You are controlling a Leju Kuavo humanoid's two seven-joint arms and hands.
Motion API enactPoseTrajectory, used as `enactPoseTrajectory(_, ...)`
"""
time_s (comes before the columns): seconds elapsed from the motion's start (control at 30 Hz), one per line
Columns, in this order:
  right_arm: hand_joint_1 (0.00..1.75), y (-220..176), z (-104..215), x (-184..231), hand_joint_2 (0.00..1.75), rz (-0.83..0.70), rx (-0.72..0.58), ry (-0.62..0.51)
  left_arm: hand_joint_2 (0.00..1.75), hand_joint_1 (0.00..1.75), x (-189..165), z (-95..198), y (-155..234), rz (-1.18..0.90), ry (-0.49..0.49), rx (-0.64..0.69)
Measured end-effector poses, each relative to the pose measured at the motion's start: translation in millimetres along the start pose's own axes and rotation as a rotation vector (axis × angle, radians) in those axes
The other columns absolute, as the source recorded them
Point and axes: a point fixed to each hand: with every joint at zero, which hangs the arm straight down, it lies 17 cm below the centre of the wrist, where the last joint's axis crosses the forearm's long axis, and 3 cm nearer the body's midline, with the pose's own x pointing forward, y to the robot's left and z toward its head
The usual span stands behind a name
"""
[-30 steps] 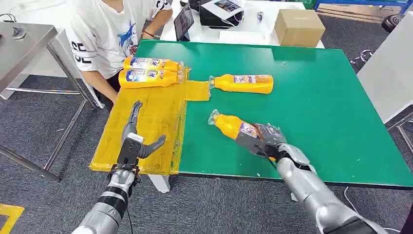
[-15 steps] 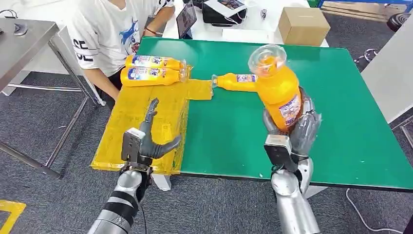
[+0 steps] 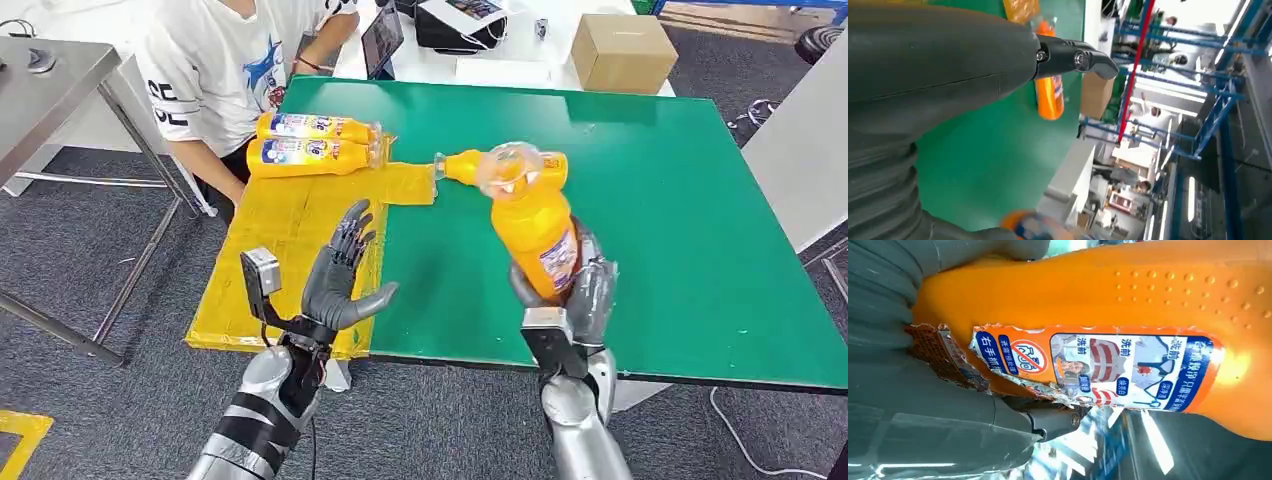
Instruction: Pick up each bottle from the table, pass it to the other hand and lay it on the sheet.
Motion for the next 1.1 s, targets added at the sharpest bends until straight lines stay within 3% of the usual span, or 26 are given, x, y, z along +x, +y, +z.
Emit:
enactPoseTrajectory(0.23,1.75,25,17,-2,1.75,-0.038,0.064,0.033,1.75,0.0,-4,4,-8,0.017,0.011,-0.024)
enactPoseTrajectory(0.57,1.75,102,68,8,1.75,-0.161,0.265,0.104,1.75,0.0,-10,8,-24,-0.011,0.015,-0.078)
enactPoseTrajectory(1.1,1.71,135,79,8,1.75,-0.239,0.365,0.154,1.75,0.0,-19,25,-53,-0.04,0.039,-0.189)
